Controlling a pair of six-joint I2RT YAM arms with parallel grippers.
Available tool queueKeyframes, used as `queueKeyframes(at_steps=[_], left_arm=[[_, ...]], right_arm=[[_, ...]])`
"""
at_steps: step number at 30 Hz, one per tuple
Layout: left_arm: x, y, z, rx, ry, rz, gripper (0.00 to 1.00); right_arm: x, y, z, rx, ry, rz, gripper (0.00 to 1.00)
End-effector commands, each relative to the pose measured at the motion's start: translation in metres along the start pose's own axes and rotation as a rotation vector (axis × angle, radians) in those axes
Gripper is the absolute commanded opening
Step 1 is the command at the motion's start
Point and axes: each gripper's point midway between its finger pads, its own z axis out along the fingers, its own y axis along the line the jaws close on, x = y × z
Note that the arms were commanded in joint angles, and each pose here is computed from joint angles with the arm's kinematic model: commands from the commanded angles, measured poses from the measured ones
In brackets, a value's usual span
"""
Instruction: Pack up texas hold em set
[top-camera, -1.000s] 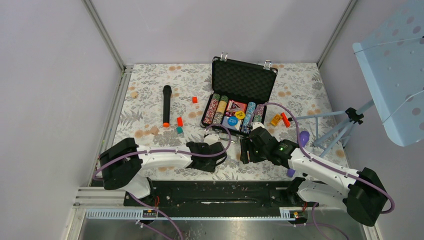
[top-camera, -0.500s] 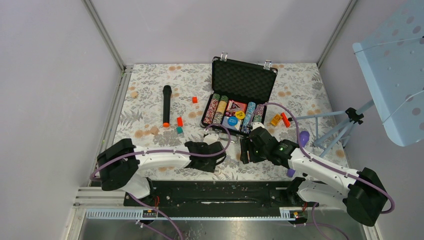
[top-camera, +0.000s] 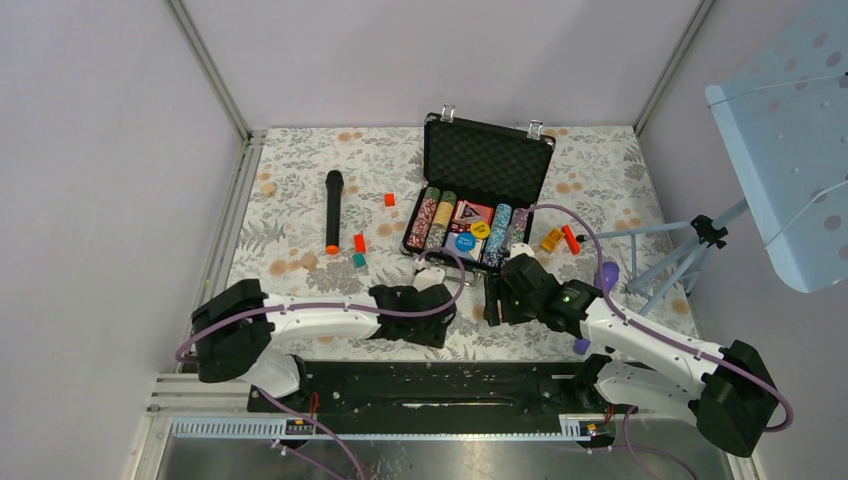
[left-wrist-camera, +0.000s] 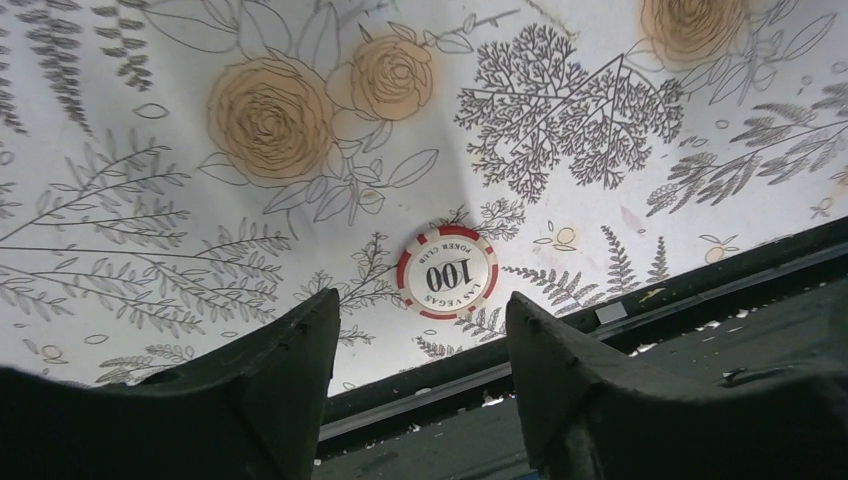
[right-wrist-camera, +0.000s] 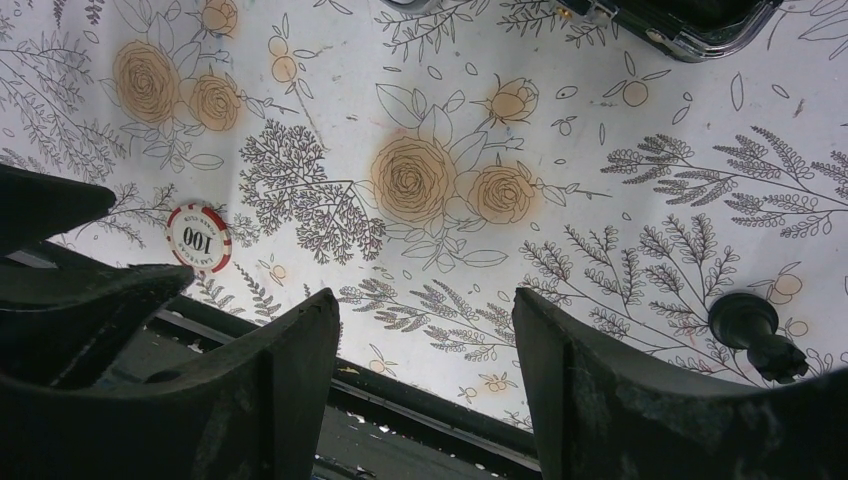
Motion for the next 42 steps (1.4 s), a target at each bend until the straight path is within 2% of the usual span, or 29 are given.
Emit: queueKeyframes(at_steps=[1, 11, 28, 42], left_arm=[[-0.002, -0.027, 0.001, 0.053, 0.002, 0.011, 0.62], [0.007, -0.035, 0.01, 0.038, 0.027, 0.044, 0.65], [0.017, -0.02, 0.025, -0.046, 0.053, 0.071, 0.45], [0.002, -0.021, 0.007, -0.036, -0.003, 0.062, 0.41]], right_arm=[[-0.011, 0.0, -0.004, 0.007, -0.036, 0.024, 0.71], [-0.011, 0.001, -0.005, -0.001, -0.033, 0.019, 0.71], [-0.012, 0.002, -0.005, -0.005, -0.029, 0.014, 0.71], [-0.011, 0.001, -0.005, -0.003, -0.023, 0.016, 0.71]])
